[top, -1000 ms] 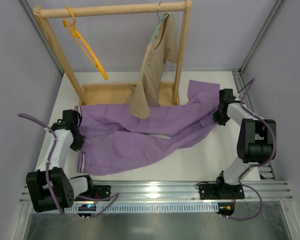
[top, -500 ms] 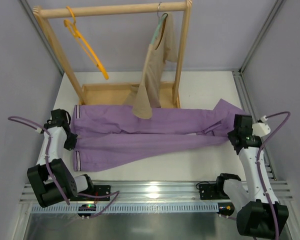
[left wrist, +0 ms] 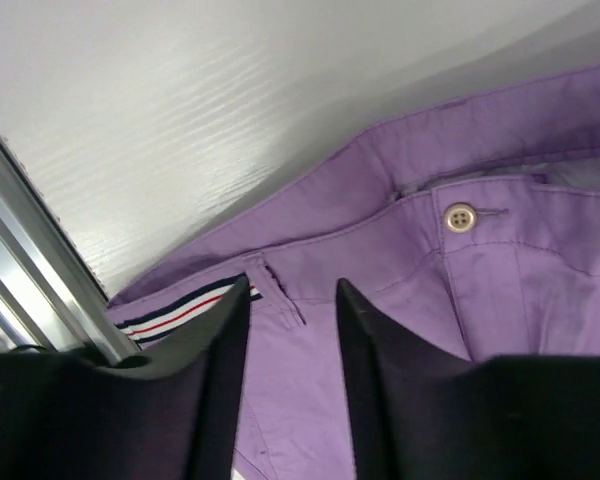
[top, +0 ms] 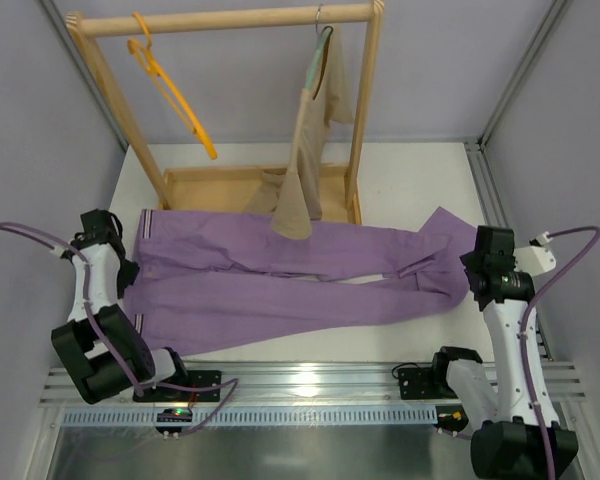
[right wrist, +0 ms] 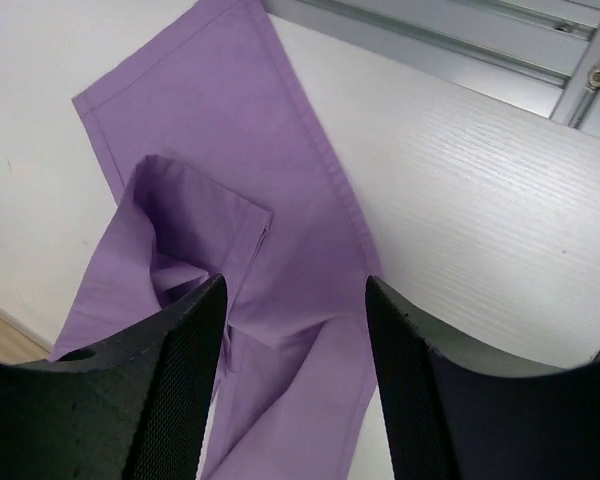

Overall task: Place the trousers on the hanger
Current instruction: Fold the trousers

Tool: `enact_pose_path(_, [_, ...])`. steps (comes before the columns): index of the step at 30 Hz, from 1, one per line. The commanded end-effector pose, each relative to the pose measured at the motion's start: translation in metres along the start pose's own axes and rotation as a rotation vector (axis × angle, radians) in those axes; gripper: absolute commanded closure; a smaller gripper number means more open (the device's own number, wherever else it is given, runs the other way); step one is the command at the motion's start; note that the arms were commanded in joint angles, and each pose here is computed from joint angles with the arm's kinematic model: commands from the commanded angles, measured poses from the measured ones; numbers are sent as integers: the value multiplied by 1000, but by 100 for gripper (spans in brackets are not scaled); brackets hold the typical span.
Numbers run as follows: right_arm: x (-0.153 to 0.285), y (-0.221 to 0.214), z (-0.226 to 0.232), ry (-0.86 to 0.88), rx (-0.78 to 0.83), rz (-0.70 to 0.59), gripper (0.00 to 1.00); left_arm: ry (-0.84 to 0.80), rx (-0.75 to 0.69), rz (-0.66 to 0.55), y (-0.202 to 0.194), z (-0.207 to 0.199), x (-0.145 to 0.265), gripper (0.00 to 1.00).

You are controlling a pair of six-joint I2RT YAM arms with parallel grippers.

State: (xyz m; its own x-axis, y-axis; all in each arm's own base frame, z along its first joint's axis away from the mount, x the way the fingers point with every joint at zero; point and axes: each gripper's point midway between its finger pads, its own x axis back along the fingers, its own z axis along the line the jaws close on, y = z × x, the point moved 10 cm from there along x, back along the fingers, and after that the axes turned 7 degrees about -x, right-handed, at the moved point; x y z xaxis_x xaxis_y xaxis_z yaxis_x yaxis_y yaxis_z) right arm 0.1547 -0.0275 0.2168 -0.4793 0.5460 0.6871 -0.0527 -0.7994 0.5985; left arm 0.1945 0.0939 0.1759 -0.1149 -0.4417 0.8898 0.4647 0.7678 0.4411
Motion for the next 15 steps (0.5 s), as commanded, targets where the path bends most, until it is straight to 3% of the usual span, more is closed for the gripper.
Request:
enact_pose_path(1, [-17, 5, 31, 65, 128, 27, 39, -50, 0, -56, 20, -4, 14, 56])
enact_pose_path(2, [-23, 7, 41, 104, 138, 33, 38, -134, -13, -22, 18, -10, 18, 40])
enact_pose_path(4, [-42, 5, 49, 88, 230, 79, 38, -226, -17, -44, 17, -13, 24, 28])
enact_pose_path(8, [-83, 22, 44, 108, 180, 203, 38, -351, 0, -79, 13, -14, 36, 25])
enact_pose_path(10, [-99, 41, 38, 86, 98, 193, 38, -404, 16, -82, 12, -18, 37, 25])
enact_pose_path(15, [-132, 53, 46, 27, 110, 192, 38, -513, 59, -46, 9, -29, 34, 25])
